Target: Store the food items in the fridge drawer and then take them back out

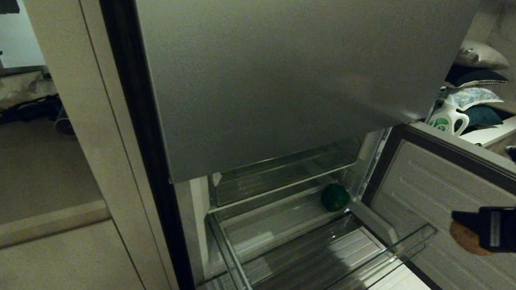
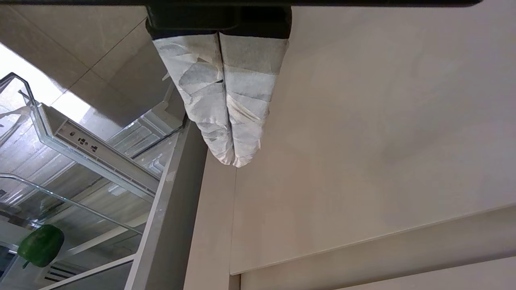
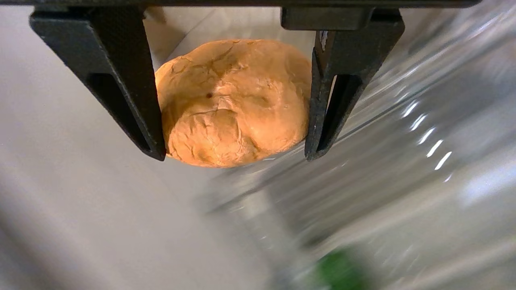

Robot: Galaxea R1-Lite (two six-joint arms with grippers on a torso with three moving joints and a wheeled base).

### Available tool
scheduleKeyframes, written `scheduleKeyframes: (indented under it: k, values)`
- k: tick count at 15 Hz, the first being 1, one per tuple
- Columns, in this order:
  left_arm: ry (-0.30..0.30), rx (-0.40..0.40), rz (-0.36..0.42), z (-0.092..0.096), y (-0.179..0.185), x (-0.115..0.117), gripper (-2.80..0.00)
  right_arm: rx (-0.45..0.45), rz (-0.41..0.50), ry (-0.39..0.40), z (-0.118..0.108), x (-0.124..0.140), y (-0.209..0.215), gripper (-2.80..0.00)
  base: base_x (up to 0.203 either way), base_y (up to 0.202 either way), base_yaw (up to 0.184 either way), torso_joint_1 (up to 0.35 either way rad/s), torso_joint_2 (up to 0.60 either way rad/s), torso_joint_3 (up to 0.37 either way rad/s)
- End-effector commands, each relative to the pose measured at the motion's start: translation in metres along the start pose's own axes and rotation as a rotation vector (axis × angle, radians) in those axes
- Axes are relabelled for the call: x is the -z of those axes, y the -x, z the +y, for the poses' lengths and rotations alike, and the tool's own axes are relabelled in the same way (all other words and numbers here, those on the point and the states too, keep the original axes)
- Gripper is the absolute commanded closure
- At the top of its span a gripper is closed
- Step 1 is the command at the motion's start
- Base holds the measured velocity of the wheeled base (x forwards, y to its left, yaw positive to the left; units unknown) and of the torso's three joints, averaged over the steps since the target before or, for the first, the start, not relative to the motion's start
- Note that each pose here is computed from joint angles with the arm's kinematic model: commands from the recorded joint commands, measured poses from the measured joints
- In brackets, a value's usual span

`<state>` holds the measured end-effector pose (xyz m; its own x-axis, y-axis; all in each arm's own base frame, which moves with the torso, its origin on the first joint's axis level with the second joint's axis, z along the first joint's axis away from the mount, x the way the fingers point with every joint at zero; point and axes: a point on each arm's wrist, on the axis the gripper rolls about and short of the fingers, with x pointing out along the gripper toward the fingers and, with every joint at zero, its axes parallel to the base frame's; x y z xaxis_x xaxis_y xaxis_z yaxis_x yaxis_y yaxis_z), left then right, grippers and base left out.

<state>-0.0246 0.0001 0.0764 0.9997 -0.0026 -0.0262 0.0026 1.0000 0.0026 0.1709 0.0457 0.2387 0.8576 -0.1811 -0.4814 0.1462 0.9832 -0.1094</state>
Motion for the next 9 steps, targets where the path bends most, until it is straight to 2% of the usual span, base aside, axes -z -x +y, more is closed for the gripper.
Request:
scheduleKeyframes:
  k: [1,3,6,9]
  values:
    - [0.0,0.0,0.001,0.0,0.0,0.0,0.0,0.128,-0.154,-0.064,-0.041,-0.018,0.036,0.0,0.0,0.0,0.0,0.0,0.0,0.0]
    - [0.0,0.001,0.001,0.0,0.0,0.0,0.0,0.158,-0.31,-0.069,-0.061,-0.032,0.075,0.0,0.0,0.0,0.0,0.0,0.0,0.0]
    - [0.0,0.0,0.001,0.0,0.0,0.0,0.0,0.205,-0.517,-0.098,-0.079,-0.033,0.132,0.0,0.0,0.0,0.0,0.0,0.0,0.0]
    - [0.0,0.0,0.001,0.0,0.0,0.0,0.0,0.38,-0.572,-0.152,-0.091,-0.026,0.155,0.0,0.0,0.0,0.0,0.0,0.0,0.0]
